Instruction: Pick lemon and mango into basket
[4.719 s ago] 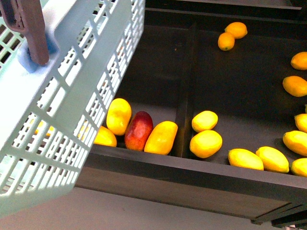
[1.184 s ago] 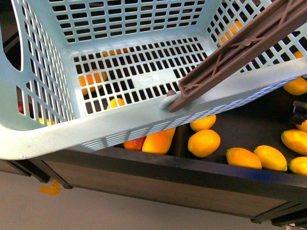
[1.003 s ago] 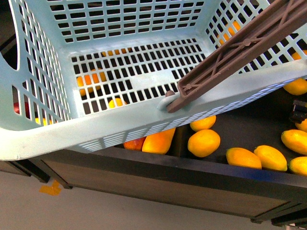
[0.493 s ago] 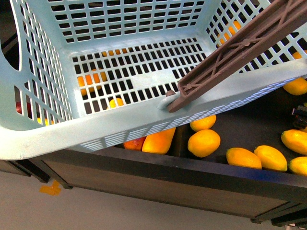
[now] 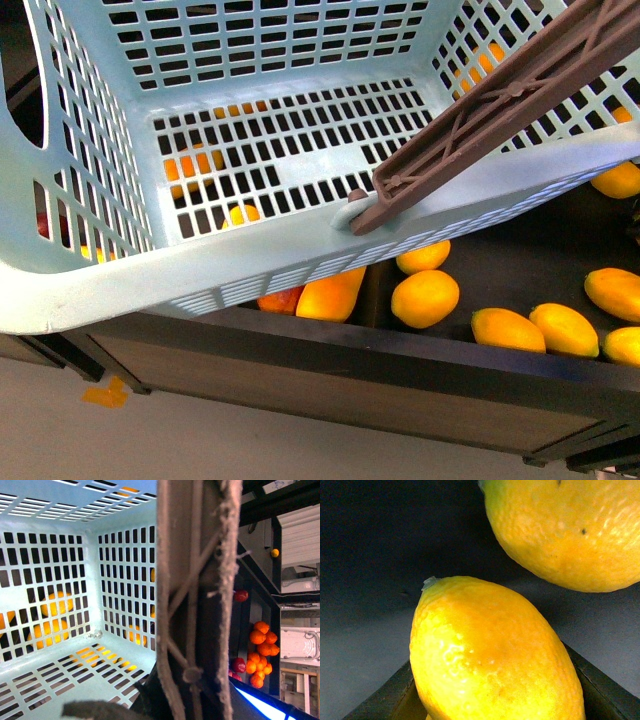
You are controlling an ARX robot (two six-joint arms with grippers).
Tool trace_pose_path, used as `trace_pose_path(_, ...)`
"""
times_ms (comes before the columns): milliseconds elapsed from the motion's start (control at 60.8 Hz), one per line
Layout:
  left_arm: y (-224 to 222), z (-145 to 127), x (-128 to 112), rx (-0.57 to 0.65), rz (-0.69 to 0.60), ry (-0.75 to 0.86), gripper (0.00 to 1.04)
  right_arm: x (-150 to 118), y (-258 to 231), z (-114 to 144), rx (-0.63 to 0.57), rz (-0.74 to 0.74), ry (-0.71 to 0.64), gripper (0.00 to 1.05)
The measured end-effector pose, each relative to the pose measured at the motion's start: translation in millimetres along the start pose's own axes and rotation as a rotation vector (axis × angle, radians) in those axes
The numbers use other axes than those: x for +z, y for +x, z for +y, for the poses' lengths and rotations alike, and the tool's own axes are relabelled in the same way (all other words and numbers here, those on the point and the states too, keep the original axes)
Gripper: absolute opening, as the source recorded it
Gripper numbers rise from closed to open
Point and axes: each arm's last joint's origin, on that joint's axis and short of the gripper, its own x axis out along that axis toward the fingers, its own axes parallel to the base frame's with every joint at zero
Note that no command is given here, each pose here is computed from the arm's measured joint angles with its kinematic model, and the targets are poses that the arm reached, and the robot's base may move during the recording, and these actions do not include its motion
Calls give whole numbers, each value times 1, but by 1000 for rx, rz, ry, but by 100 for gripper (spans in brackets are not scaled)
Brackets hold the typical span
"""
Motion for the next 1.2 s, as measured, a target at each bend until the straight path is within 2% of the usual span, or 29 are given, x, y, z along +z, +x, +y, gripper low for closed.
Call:
trace_pose_path(362, 0, 0, 0, 0, 0, 0, 5, 22, -126, 27, 160, -234, -19, 61)
trace_pose_path(543, 0, 0, 0, 0, 0, 0, 5, 40, -193, 63, 270, -373, -51, 61)
trace_pose_path(740, 0, 0, 0, 0, -1, 0, 5, 56, -236, 109, 342, -494, -92, 61)
trace_pose_path(970, 0, 0, 0, 0, 1, 0, 5, 36, -250, 174, 430, -476, -172, 61)
trace_pose_path(1151, 0, 0, 0, 0, 1, 0, 5, 20, -256, 204, 478, -442, -194, 61)
trace_pose_path(1200, 0, 0, 0, 0, 0, 0, 5, 17, -256, 207, 471, -433, -192, 71)
